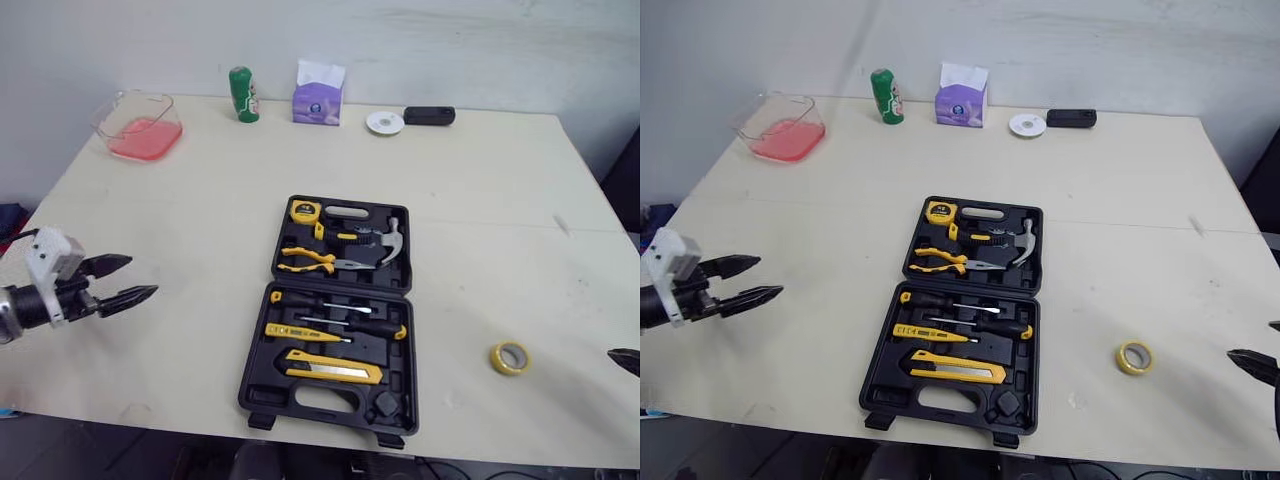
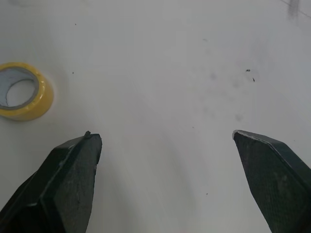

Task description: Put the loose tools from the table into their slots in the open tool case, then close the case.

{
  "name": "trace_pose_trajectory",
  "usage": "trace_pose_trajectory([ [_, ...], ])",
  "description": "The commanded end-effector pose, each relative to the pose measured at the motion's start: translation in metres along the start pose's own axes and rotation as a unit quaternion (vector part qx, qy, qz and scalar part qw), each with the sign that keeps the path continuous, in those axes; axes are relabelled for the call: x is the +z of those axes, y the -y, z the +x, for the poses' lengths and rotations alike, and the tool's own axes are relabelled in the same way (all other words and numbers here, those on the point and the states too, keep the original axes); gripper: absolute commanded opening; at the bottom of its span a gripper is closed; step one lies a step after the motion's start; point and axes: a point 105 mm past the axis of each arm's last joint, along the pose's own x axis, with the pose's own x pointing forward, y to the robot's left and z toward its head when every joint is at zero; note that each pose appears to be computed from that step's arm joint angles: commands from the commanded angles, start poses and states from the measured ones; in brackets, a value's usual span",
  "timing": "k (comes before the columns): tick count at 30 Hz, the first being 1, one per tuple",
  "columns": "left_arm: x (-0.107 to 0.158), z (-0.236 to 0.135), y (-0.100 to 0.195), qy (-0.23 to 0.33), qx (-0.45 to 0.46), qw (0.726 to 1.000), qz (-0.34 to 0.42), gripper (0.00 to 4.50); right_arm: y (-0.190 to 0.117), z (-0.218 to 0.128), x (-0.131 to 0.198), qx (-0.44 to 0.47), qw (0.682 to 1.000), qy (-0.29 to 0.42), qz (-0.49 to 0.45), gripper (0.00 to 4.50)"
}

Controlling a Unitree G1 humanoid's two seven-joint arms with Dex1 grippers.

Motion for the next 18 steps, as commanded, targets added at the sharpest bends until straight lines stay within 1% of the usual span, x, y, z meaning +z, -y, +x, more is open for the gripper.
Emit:
trace_pose_trajectory([
  [1,0.026,0.014,0.018,0.025,-0.054,0.998,0.025,4.44,-0.013,-0.001,0.027,0.030,0.998,0.005,-0.054,4.50],
  [2,0.028,0.015,0.020,0.025,-0.063,0.997,0.025,4.44,-0.016,0.000,0.029,0.036,0.998,0.004,-0.059,4.50],
  [4,0.051,0.032,0.048,0.041,-0.139,0.988,0.050,4.44,-0.030,0.007,0.047,0.072,0.993,0.005,-0.098,4.50],
  [6,0.084,0.051,0.097,0.074,-0.260,0.959,0.079,4.44,-0.057,0.015,0.064,0.143,0.977,-0.006,-0.158,4.50],
  [7,0.092,0.053,0.112,0.080,-0.295,0.948,0.089,4.44,-0.067,0.017,0.068,0.164,0.971,-0.010,-0.174,4.50],
  [10,0.105,0.056,0.139,0.090,-0.348,0.926,0.114,4.44,-0.083,0.021,0.074,0.199,0.960,-0.018,-0.194,4.50],
  [11,0.115,0.059,0.154,0.109,-0.374,0.912,0.127,4.44,-0.091,0.025,0.073,0.217,0.953,-0.029,-0.208,4.50],
  [13,0.129,0.062,0.172,0.135,-0.408,0.892,0.138,4.44,-0.098,0.030,0.069,0.236,0.942,-0.051,-0.235,4.50],
  [16,0.141,0.066,0.194,0.161,-0.451,0.864,0.153,4.44,-0.092,0.044,0.051,0.231,0.925,-0.108,-0.283,4.50],
  [18,0.143,0.068,0.200,0.165,-0.464,0.855,0.164,4.44,-0.090,0.049,0.043,0.234,0.919,-0.122,-0.293,4.50],
])
